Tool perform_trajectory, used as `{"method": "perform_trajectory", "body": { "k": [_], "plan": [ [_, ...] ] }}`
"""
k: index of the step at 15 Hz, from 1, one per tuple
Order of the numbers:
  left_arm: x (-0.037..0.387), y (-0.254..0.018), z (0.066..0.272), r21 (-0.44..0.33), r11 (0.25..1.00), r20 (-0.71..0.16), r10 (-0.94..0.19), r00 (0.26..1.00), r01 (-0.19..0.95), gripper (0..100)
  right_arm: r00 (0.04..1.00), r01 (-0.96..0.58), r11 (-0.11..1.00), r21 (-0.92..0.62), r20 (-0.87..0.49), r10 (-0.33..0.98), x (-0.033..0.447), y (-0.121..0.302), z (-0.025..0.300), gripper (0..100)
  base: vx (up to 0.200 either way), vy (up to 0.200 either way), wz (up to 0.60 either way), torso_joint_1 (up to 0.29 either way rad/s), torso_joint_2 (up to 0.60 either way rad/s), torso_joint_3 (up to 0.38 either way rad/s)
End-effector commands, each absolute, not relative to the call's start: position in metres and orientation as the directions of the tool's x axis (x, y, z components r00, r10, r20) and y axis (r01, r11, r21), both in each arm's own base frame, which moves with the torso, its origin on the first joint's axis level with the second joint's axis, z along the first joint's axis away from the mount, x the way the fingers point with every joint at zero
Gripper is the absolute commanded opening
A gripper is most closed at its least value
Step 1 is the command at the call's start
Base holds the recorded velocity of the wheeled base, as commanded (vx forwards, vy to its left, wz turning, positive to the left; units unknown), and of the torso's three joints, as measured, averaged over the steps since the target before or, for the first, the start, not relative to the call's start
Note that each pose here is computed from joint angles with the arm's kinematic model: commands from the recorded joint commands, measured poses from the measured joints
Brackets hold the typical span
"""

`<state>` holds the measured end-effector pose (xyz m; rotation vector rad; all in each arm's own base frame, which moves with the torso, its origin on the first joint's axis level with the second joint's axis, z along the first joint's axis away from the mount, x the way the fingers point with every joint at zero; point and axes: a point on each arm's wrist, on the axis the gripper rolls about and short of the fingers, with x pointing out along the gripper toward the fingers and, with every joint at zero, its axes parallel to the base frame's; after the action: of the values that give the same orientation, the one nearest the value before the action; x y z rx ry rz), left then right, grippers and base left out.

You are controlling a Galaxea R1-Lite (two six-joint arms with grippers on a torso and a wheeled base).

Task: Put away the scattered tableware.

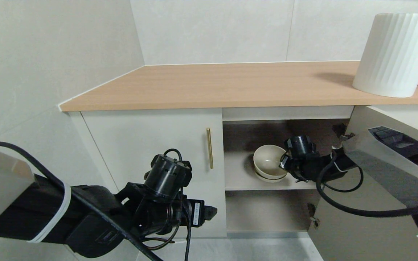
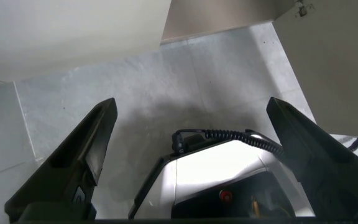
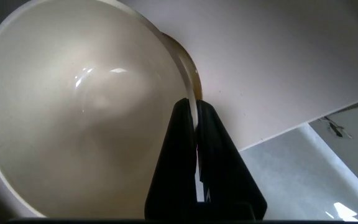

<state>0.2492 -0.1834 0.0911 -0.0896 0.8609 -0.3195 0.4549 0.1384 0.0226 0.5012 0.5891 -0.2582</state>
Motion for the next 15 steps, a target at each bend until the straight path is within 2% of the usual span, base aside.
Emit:
{"method": "perform_trajectory", "body": {
  "k": [1, 10, 11, 15],
  "plan": [
    [0.2496, -0.1831, 0.0904, -0.205, 0.950, -0.732, -0.310, 0.607, 0.238, 100, 0.802, 0.371, 0.850, 0.373, -0.590, -0.091, 0.4560, 0.1389, 0.0192, 0, 0.000, 0.000, 0.00, 0.000, 0.00, 0.000],
    [0.2496, -0.1837, 0.0907, -0.205, 0.949, -0.731, -0.311, 0.607, 0.240, 100, 0.801, 0.371, 0.851, 0.371, -0.592, -0.092, 0.4560, 0.1389, 0.0185, 0, 0.000, 0.000, 0.00, 0.000, 0.00, 0.000],
    [0.2493, -0.1835, 0.0904, -0.205, 0.949, -0.732, -0.311, 0.606, 0.239, 100, 0.800, 0.372, 0.852, 0.369, -0.592, -0.093, 0.4558, 0.1388, 0.0181, 100, 0.000, 0.000, 0.00, 0.000, 0.00, 0.000],
    [0.2492, -0.1834, 0.0909, -0.205, 0.949, -0.731, -0.311, 0.607, 0.240, 100, 0.790, 0.378, 0.853, 0.359, -0.606, -0.095, 0.4544, 0.1391, 0.0167, 100, 0.000, 0.000, 0.00, 0.000, 0.00, 0.000]
  ]
}}
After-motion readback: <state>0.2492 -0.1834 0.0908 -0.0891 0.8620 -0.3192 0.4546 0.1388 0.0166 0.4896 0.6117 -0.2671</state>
